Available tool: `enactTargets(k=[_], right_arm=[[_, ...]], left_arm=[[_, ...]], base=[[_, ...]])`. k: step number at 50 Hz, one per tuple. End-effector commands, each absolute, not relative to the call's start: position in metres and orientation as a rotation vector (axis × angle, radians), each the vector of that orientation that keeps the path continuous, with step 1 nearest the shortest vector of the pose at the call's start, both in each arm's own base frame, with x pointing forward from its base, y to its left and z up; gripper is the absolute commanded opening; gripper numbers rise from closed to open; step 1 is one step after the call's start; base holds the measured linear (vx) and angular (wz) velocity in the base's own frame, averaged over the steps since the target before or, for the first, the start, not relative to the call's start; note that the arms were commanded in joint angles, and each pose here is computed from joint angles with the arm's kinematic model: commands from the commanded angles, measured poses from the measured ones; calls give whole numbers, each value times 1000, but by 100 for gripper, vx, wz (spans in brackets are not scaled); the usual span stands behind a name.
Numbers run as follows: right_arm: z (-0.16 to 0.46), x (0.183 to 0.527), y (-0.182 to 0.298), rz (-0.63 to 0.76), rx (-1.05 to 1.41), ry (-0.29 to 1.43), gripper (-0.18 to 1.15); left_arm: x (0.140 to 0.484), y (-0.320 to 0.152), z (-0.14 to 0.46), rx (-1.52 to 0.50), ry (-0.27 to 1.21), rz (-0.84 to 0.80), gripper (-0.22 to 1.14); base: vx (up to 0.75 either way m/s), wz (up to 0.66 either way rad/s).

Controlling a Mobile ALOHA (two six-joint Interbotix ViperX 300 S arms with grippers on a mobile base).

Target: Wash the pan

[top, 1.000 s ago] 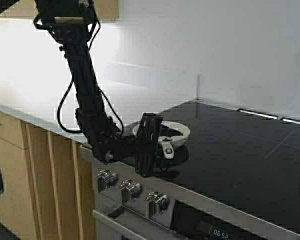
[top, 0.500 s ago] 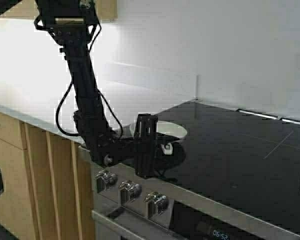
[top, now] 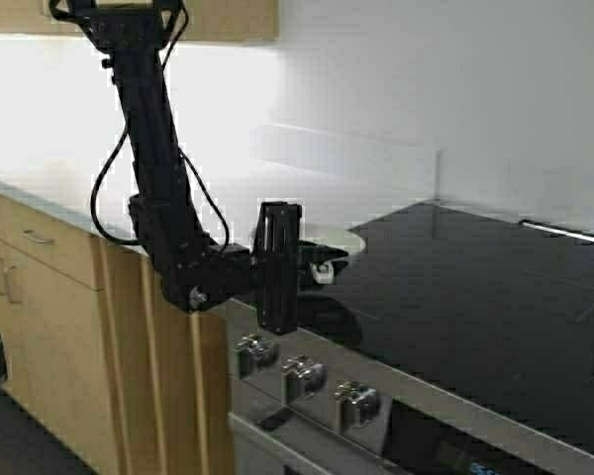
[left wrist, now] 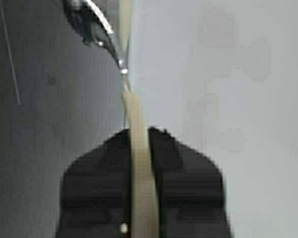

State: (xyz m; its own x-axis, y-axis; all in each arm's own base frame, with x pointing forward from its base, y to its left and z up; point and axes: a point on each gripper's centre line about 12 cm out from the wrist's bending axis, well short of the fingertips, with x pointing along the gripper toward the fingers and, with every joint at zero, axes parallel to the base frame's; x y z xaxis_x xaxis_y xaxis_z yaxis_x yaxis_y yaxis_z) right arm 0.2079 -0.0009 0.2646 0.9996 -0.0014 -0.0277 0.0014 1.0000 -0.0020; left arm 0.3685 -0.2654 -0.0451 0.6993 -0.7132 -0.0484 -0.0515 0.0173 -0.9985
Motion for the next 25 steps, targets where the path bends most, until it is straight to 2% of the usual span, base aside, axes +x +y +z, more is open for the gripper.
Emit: enactTargets(k=[1,25], right_arm=[[269,210,-1,0,-2,14,6],[266,210,-1,0,-4,31,6]], left_arm=[[375,-267,-9,-1491,586,-657,2],[358,-257,8,-1495,573,-674,2]], base=[[2,33],[4,51]])
